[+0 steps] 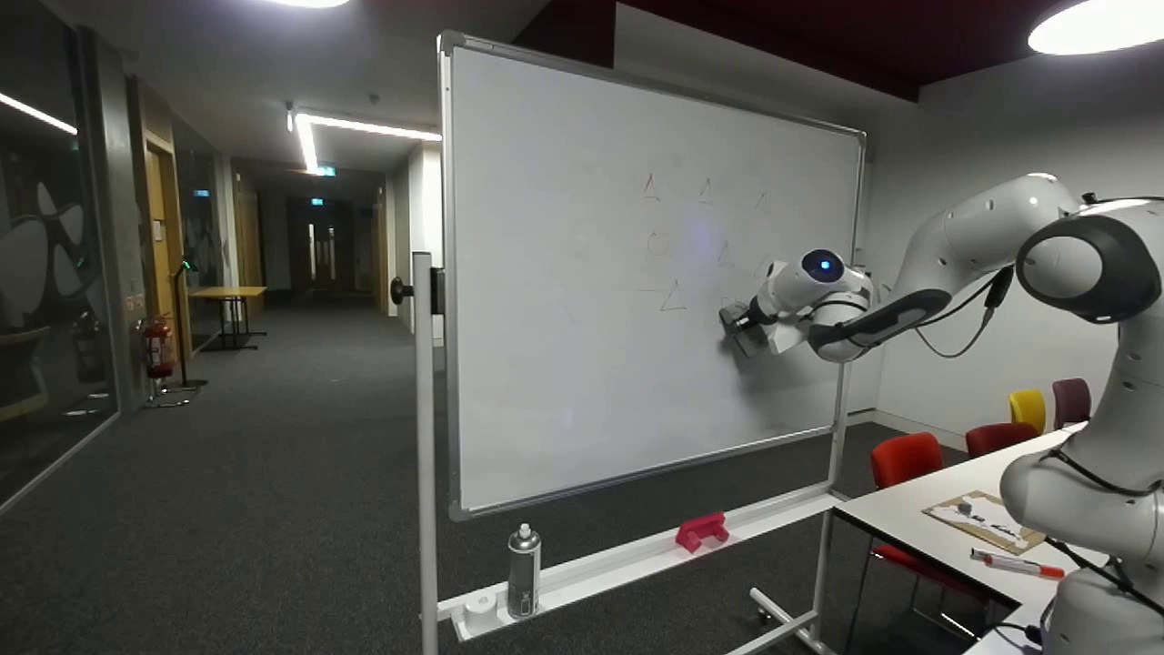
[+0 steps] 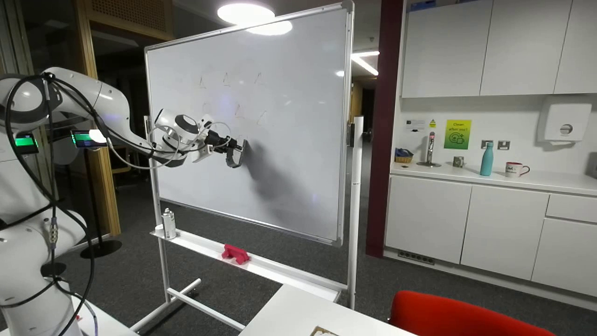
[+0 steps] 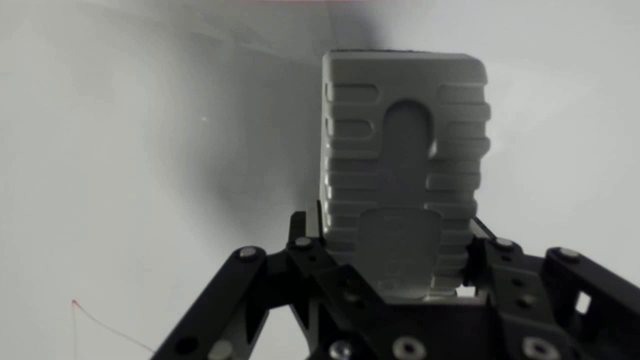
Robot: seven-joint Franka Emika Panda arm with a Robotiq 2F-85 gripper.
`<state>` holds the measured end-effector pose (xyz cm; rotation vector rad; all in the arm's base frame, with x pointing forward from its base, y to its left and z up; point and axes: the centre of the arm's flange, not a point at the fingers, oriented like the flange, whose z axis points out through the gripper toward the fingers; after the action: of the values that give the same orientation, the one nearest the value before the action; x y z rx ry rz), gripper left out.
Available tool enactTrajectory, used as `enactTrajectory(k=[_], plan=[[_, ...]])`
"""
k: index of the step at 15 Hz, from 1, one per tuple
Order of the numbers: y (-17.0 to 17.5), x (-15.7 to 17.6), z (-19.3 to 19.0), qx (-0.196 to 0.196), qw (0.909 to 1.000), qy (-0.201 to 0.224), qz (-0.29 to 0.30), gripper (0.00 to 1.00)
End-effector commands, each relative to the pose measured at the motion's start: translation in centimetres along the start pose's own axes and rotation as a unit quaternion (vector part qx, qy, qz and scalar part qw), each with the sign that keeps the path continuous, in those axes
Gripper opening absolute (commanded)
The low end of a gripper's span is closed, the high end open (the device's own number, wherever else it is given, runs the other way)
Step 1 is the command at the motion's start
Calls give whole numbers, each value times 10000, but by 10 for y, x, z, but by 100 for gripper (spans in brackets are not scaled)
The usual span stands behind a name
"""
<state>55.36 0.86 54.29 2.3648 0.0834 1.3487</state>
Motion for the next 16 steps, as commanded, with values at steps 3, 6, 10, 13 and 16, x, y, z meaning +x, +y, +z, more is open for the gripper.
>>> enactTrajectory(k=[3, 6, 10, 13, 16], plan=[[15, 11, 4, 91, 9976, 630, -265, 35], [14, 0, -4, 132, 9990, 353, -234, 60], [11, 1, -2, 262, 9975, 610, -238, 35], [9, 2, -3, 491, 9949, 843, -268, 35], [8, 8, -7, 640, 9912, 1116, -294, 35]])
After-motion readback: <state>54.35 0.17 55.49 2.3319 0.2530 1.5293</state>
